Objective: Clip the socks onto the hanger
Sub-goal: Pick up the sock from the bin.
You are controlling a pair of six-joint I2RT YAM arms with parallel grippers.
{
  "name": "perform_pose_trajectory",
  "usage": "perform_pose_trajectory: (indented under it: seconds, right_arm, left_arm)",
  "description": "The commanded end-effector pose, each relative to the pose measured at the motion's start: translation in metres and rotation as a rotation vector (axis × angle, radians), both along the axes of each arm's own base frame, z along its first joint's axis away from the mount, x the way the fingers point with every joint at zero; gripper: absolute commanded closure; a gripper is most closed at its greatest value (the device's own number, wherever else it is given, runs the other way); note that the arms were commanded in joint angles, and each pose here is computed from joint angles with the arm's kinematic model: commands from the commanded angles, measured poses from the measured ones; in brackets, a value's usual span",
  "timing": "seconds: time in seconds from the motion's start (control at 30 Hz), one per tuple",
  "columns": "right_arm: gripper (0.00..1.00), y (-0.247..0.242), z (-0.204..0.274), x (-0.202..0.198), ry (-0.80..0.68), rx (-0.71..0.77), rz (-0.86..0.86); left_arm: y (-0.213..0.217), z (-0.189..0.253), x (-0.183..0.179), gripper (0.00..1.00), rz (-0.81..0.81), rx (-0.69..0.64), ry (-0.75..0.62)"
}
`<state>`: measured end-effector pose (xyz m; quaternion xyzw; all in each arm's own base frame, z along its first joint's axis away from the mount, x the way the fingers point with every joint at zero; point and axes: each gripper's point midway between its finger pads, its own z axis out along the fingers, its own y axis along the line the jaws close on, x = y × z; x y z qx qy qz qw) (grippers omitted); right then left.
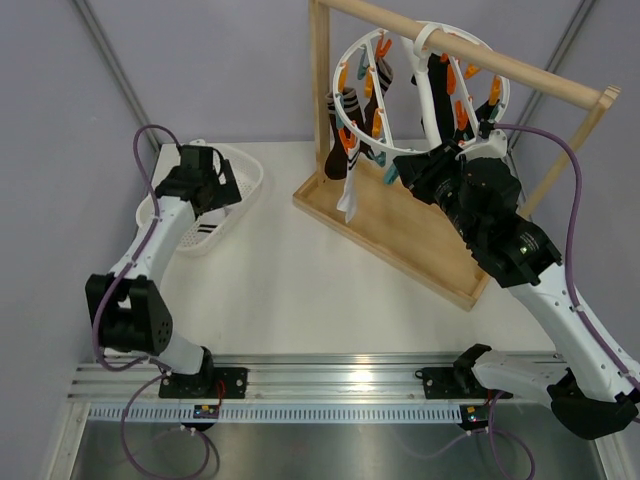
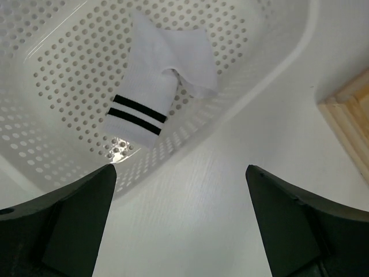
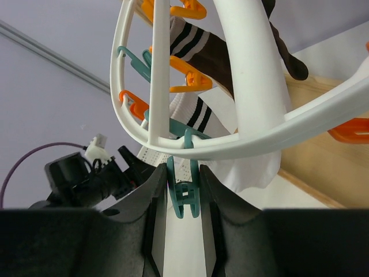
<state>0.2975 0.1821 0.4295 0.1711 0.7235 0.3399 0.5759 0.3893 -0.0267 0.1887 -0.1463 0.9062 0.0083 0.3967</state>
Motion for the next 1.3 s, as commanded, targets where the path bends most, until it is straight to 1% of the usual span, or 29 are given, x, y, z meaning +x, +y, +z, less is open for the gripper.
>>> perform_pose_trajectory:
  seconds: [0.0,0.07,0.1,0.13,0.17,0.27,0.33,0.4,0.43,0.57,0.63,0.83,0.87,0.93,0.97,1.0,1.07,1.1,1.13,1.2,1.23,1.27]
  right_arm:
    - [1.00,0.008,-0.022,-0.011,0.061,-0.045,0.074]
    - [1.00,0.008,-0.025,-0.011,0.064,-0.051,0.077]
    - [1.00,0.007,-0.024,-0.012,0.059,-0.052,0.075]
    - [1.00,0.007,-0.025,-0.011,0.059,-0.054,0.074]
    - [1.00,0.007,-0.026,-0.011,0.058,-0.057,0.074]
    - [1.00,0.006,-0.025,-0.012,0.051,-0.057,0.076]
    - [1.00,0.005,-0.023,-0.013,0.044,-0.058,0.075]
    - [1.00,0.005,-0.024,-0.012,0.042,-0.060,0.076]
    - [1.00,0.006,-0.024,-0.012,0.039,-0.062,0.076]
    - [1.00,0.007,-0.027,-0.011,0.041,-0.065,0.078]
    - [1.00,0.008,-0.028,-0.011,0.040,-0.065,0.084]
    - [1.00,0.007,-0.028,-0.010,0.038,-0.066,0.081]
    - [1.00,0.008,-0.030,-0.010,0.041,-0.067,0.084]
    - [1.00,0.008,-0.028,-0.011,0.037,-0.065,0.083]
    - [1.00,0.007,-0.029,-0.011,0.037,-0.065,0.081]
    - [1.00,0.007,-0.028,-0.011,0.036,-0.063,0.079]
    - [1.00,0.006,-0.028,-0.012,0.035,-0.062,0.078]
    - [1.00,0.006,-0.028,-0.012,0.035,-0.062,0.079]
    - [1.00,0.006,-0.027,-0.012,0.032,-0.060,0.079]
    - [1.00,0.006,-0.027,-0.012,0.031,-0.060,0.078]
    - [1.00,0.006,-0.027,-0.012,0.030,-0.061,0.078]
    - [1.00,0.005,-0.026,-0.013,0.029,-0.060,0.078]
  left_arm:
    - [0.019,-0.011,0.014,0.02,0.033,-0.014,0.084]
    - [0.034,-0.028,0.023,0.05,0.089,-0.041,0.130]
    - [0.035,-0.032,0.027,0.10,0.096,-0.066,0.133]
    - [0.034,-0.037,0.029,0.11,0.108,-0.087,0.138]
    - [0.044,-0.046,0.031,0.12,0.140,-0.095,0.152]
    - [0.053,-0.058,0.035,0.15,0.176,-0.103,0.167]
    - [0.057,-0.075,0.035,0.20,0.188,-0.107,0.216]
    - [0.061,-0.091,0.035,0.22,0.202,-0.117,0.256]
    - [0.063,-0.097,0.035,0.25,0.204,-0.117,0.266]
    - [0.066,-0.119,0.036,0.27,0.211,-0.101,0.318]
    - [0.068,-0.130,0.037,0.30,0.216,-0.092,0.353]
    - [0.075,-0.141,0.047,0.37,0.225,-0.074,0.383]
    - [0.075,-0.148,0.046,0.38,0.224,-0.068,0.403]
    - [0.075,-0.153,0.045,0.43,0.222,-0.063,0.427]
    - [0.075,-0.158,0.044,0.46,0.220,-0.063,0.441]
    - [0.075,-0.160,0.044,0.56,0.221,-0.065,0.445]
    - [0.073,-0.163,0.040,0.71,0.217,-0.068,0.452]
    - [0.074,-0.162,0.040,0.77,0.217,-0.071,0.447]
    - [0.073,-0.161,0.040,0.85,0.214,-0.070,0.441]
    - [0.074,-0.159,0.039,0.93,0.214,-0.067,0.427]
    - [0.074,-0.157,0.040,1.00,0.215,-0.065,0.424]
    - [0.075,-0.155,0.040,1.00,0.215,-0.065,0.418]
